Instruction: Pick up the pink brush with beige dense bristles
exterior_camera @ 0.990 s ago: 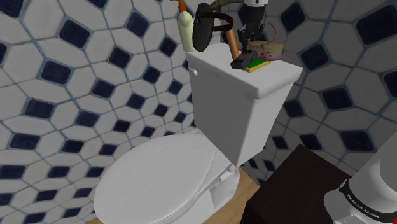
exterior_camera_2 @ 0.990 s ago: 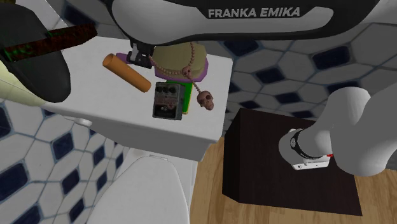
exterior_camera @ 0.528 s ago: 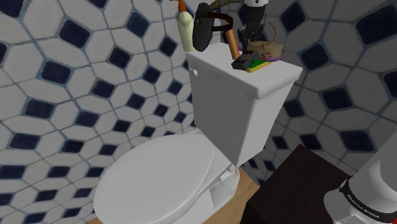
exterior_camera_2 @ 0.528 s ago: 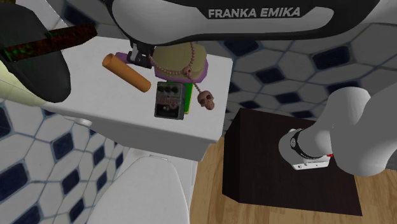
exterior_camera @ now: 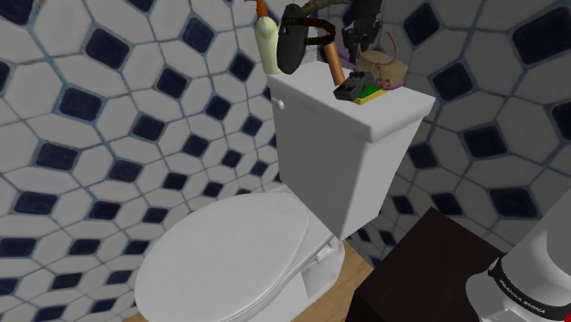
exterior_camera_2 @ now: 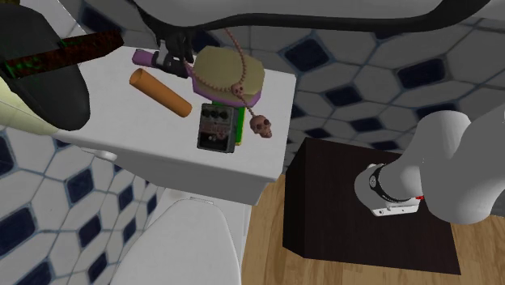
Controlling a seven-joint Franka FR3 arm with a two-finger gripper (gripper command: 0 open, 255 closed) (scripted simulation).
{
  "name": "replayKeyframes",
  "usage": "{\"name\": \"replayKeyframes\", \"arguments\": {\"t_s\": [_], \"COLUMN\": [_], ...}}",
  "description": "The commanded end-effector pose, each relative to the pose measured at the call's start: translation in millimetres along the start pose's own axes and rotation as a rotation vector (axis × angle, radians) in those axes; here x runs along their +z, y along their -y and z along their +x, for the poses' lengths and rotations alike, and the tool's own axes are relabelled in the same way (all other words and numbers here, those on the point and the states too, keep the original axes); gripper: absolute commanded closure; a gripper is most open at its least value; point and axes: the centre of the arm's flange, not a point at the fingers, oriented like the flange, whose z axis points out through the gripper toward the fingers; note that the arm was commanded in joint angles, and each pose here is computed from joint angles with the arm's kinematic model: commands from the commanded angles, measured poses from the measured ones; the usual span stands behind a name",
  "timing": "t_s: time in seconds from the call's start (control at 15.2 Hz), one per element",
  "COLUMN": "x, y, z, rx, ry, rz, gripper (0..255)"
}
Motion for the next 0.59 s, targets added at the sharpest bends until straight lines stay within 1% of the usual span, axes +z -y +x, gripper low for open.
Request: {"name": "replayKeyframes", "arguments": {"t_s": [0.0, 0.4, 0.53], "x": [-13, -44, -45], "y": [-4, -5, -5], "z": [1, 4, 4], "rx": [0.006, 0.006, 0.006], "ry": [-0.002, -0.002, -0.002], "rz": [-0.003, -0.003, -0.003], "gripper": [255, 255, 255]}}
